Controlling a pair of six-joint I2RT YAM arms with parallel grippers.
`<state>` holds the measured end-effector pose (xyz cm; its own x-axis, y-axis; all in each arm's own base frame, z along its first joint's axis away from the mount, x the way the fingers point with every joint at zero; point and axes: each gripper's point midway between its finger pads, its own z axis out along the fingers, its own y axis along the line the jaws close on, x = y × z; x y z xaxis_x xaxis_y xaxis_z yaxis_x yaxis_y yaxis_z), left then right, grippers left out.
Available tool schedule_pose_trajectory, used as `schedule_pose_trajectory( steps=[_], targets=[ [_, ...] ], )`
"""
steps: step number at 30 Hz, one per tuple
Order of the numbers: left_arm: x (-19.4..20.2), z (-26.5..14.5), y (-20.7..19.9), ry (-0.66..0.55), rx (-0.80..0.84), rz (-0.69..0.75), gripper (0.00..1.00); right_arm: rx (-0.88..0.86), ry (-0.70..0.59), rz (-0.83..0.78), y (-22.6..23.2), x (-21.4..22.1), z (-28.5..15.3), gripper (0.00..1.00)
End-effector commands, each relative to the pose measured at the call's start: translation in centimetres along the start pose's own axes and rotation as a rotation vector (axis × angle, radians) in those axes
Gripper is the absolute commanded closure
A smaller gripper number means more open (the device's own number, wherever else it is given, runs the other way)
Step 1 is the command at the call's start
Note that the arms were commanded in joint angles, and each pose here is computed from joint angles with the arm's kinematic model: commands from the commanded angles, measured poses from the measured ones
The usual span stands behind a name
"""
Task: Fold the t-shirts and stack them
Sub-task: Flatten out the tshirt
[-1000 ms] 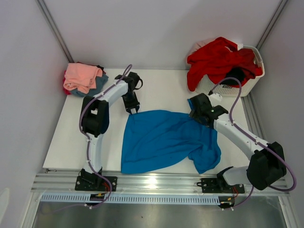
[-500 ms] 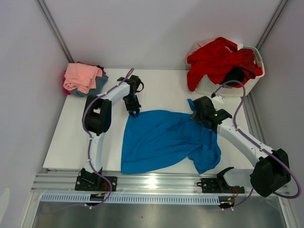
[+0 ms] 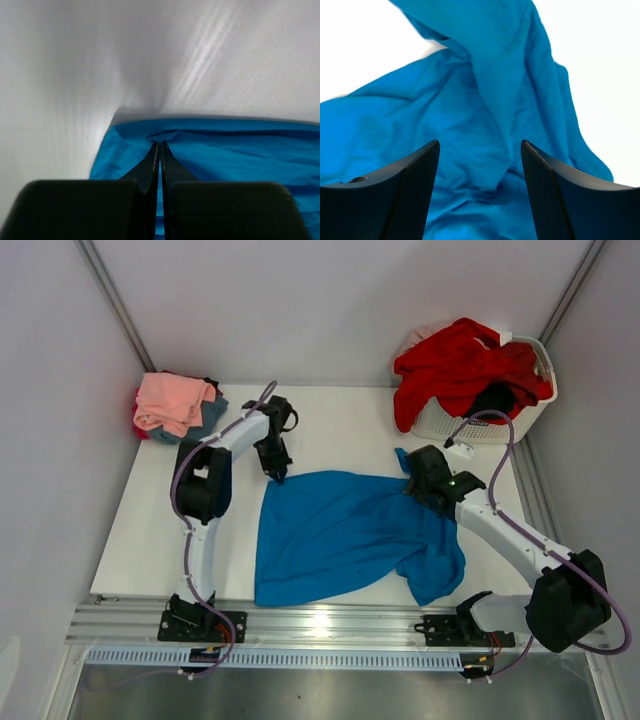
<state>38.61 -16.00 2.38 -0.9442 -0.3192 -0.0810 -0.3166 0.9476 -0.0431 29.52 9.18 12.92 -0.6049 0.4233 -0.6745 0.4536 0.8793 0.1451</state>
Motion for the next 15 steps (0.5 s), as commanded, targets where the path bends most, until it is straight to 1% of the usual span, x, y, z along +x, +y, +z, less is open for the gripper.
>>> schedule_pose_trajectory(
  steps=[1,2,3,5,9,12,15],
  targets=[
    [-4.0,-4.5,3.3,-0.137,-0.007,-0.092,0.99,0.080,-0.046,0.001,-0.8,-0.6,1.6,0.30],
    [-4.4,-4.9,4.0,-0.150,-0.013,-0.113,0.99,0.117,-0.028,-0.012,-1.1,0.0,2.6,0.30],
    [-4.7,-4.7,5.6,-0.150,-0.036,-0.145,0.99,0.138,-0.036,-0.007,-1.1,-0.4,3.0,0.30],
    [-5.2,-5.5,6.8,-0.173,-0.030,-0.176,1.00,0.173,-0.021,-0.034,-1.1,0.1,4.3,0.30],
    [-5.4,-5.7,10.7,-0.187,-0.077,-0.275,1.00,0.169,-0.008,-0.033,-0.3,-0.3,6.4,0.31],
    [-5.6,-6.1,12.4,-0.206,-0.078,-0.318,0.99,0.166,-0.003,-0.030,-0.1,-1.1,7.6,0.31],
    [-5.5,-6.1,13.1,-0.204,-0.106,-0.318,1.00,0.137,-0.013,-0.005,0.6,-2.3,8.6,0.31]
  ],
)
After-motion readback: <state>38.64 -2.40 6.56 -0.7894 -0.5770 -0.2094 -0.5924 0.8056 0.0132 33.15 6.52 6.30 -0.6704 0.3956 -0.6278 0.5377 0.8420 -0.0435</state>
